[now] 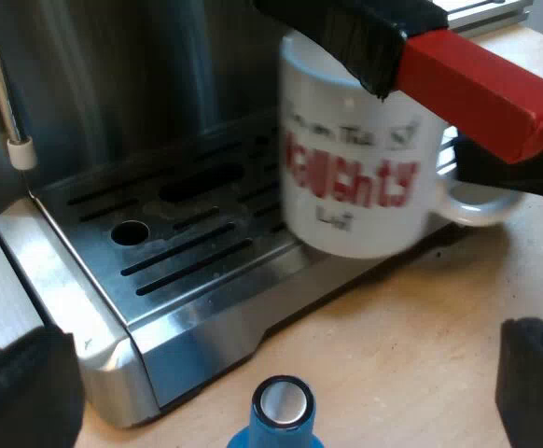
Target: Remove mug from coffee machine
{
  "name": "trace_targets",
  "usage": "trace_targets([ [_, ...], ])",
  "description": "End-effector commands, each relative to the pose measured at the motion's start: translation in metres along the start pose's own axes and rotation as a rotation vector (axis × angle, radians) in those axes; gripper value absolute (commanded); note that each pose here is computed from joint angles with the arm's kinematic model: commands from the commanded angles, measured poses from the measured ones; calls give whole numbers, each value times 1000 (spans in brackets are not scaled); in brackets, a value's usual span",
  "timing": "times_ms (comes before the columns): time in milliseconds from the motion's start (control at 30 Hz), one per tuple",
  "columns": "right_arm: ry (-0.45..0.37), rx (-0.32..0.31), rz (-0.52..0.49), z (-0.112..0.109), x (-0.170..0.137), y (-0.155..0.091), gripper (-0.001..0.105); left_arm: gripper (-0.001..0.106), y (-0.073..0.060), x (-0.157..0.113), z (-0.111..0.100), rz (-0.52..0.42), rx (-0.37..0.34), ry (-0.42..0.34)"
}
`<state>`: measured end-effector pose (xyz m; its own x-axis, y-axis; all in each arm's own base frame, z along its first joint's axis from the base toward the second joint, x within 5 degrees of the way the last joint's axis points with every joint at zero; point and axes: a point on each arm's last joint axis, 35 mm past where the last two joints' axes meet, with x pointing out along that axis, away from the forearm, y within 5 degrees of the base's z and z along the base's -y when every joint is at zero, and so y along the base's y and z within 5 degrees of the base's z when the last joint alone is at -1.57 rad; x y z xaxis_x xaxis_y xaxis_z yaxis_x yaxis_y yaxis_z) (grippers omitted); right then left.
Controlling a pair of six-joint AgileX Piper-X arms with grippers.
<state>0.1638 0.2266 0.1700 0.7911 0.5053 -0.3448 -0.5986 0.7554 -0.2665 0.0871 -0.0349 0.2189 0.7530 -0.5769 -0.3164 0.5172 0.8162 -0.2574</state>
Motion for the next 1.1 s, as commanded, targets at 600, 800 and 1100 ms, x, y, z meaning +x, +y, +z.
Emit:
trace_targets([
  [600,-15,22,-26,19,-65,-14,0,90,-7,-1,2,-178,8,8],
  [800,4,16,-102,24,-86,-28,0,90,-15,0,3,-302,10,22],
  [1100,37,4,-163,23,-103,-38,0,90,-29,0,-1,-452,38,72],
])
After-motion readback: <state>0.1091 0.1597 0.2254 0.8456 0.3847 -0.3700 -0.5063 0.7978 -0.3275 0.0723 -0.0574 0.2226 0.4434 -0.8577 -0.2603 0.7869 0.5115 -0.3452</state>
